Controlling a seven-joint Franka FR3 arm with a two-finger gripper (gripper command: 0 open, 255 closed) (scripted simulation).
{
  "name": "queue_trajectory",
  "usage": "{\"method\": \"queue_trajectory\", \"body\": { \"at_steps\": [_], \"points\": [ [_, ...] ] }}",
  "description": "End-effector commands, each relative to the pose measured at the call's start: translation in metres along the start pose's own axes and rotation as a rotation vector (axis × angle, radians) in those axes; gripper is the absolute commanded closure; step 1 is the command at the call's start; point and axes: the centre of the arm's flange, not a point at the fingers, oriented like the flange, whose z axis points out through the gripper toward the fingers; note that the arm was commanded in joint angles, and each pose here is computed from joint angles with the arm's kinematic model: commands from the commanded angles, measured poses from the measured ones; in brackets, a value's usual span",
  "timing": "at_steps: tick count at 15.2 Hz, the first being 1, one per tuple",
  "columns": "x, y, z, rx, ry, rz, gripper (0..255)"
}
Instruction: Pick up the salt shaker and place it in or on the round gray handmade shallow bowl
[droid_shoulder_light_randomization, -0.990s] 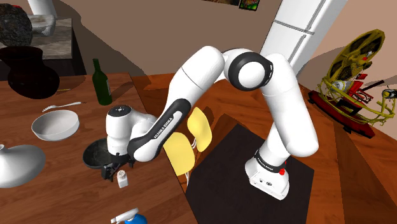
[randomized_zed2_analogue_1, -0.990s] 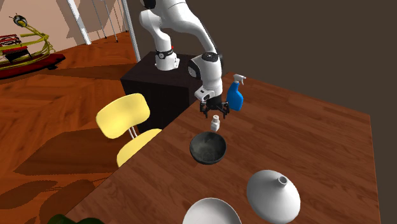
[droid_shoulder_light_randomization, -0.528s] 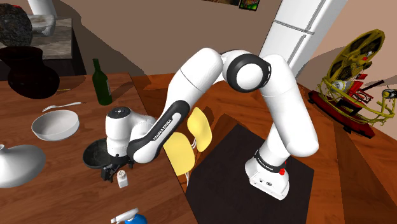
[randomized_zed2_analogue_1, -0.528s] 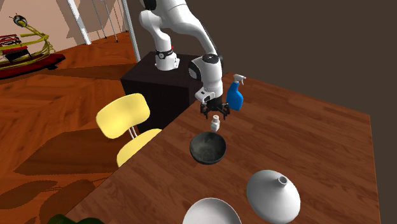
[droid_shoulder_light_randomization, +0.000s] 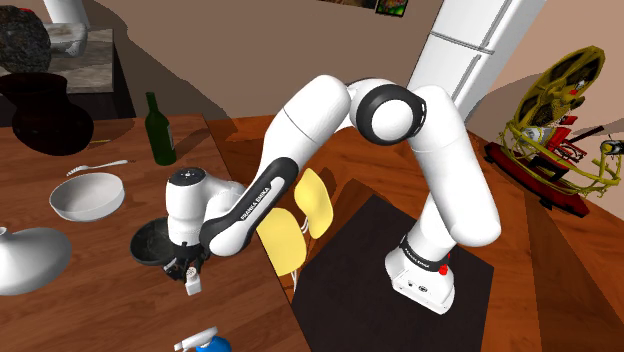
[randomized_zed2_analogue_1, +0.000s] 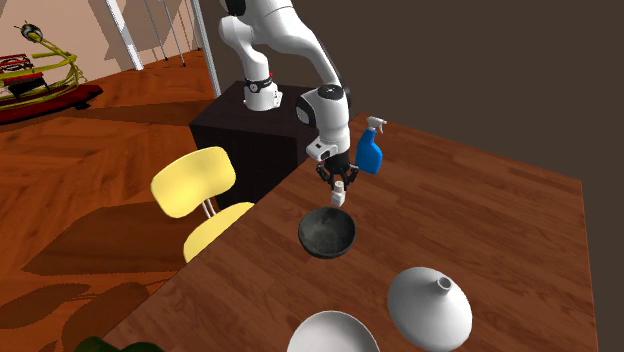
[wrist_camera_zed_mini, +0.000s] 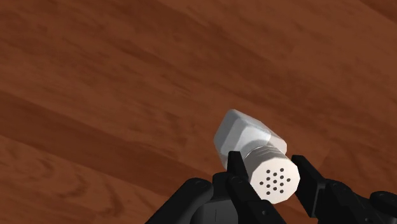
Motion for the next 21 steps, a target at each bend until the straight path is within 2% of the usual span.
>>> {"method": "queue_trajectory", "body": {
  "at_steps": [1, 3, 21],
  "points": [
    [0.0, 0.0, 0.0, 0.0, -0.001, -0.001, 255],
    [-0.001, -0.001, 0.001, 0.0, -0.001, -0.001, 255],
    [-0.002, -0.013, -0.094, 0.0, -0.001, -0.001, 255]
  ]
}}
